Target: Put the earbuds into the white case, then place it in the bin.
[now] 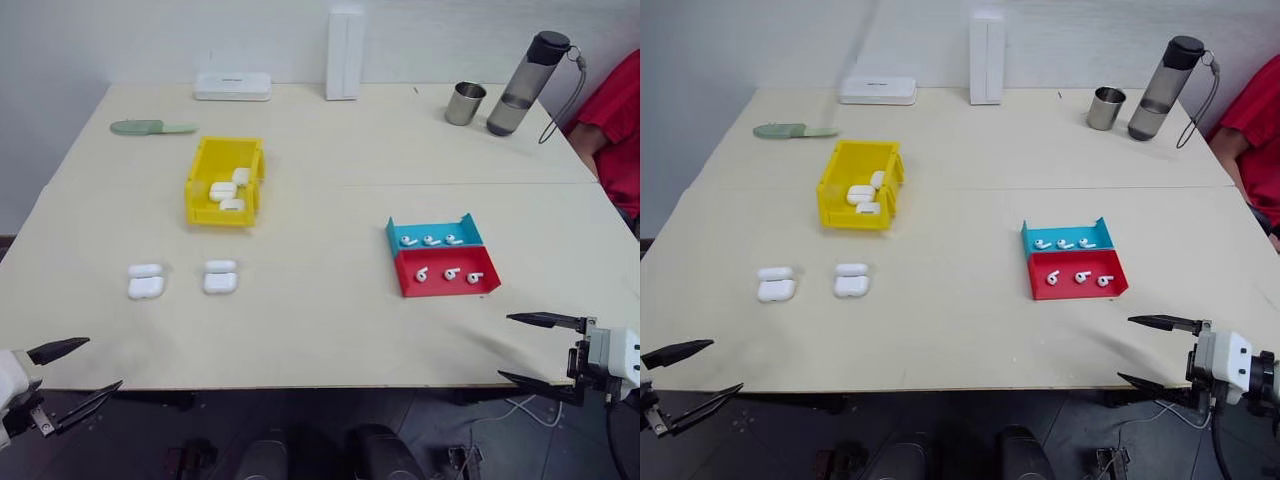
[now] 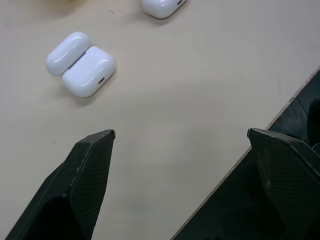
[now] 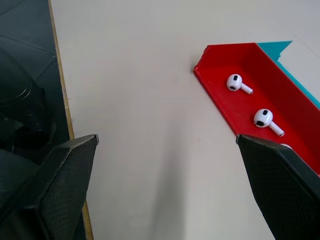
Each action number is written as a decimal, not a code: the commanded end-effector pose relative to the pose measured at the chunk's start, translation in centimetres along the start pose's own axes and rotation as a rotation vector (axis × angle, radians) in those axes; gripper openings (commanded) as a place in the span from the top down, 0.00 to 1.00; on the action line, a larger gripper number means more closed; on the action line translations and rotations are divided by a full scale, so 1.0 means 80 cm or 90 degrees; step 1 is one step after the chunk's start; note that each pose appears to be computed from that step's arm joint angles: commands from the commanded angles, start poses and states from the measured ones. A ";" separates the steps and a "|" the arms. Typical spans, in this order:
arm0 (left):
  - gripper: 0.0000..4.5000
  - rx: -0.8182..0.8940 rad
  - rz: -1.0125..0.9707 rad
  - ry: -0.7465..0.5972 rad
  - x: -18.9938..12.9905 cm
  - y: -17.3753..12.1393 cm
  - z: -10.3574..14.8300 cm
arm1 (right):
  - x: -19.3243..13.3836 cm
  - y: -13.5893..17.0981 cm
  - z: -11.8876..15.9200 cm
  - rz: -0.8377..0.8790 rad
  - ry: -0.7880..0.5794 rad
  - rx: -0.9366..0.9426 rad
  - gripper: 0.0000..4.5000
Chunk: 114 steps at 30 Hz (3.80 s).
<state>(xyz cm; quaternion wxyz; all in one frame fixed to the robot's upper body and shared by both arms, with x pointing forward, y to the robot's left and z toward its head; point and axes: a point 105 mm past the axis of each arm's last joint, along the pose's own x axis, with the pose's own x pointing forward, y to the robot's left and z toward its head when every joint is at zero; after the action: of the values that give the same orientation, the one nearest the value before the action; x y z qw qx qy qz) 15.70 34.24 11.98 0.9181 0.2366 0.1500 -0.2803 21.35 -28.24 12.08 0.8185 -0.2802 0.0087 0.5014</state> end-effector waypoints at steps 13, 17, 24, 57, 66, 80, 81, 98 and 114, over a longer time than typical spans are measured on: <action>0.01 -0.108 0.034 -0.024 -0.032 0.019 0.018 | 0.043 -0.015 0.039 -0.012 -0.141 -0.018 0.00; 0.01 -0.203 0.126 -0.006 -0.073 0.034 -0.001 | 0.074 -0.033 0.088 -0.023 -0.255 -0.036 0.00; 0.01 -0.435 0.309 0.086 -0.138 0.037 -0.050 | 0.092 -0.040 0.132 0.006 -0.344 -0.037 0.00; 0.01 -0.370 0.154 0.127 0.187 -0.010 0.144 | 0.073 -0.018 0.098 -0.028 -0.257 -0.022 0.00; 0.01 -0.384 0.161 0.151 0.227 -0.032 0.146 | 0.070 -0.010 0.100 -0.040 -0.252 -0.014 0.00; 0.01 -0.343 0.121 0.196 0.245 -0.045 0.138 | 0.073 -0.005 0.101 -0.047 -0.253 -0.011 0.00; 0.01 -0.340 0.117 0.197 0.246 -0.046 0.138 | 0.073 -0.005 0.101 -0.048 -0.254 -0.012 0.00; 0.39 -0.217 -0.033 0.137 0.214 -0.029 0.144 | 0.077 0.000 0.101 -0.049 -0.257 -0.006 0.00; 0.39 -0.071 -0.483 -0.563 0.161 -0.116 0.243 | 0.051 -0.013 0.095 -0.075 -0.201 -0.026 0.00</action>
<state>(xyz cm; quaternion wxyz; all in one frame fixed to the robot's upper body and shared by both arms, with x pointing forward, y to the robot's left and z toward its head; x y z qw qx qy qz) 23.60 12.58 19.71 0.7562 -0.0375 -0.1335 -0.6395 22.59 -21.11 16.92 0.8303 -0.1976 -0.1376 0.5026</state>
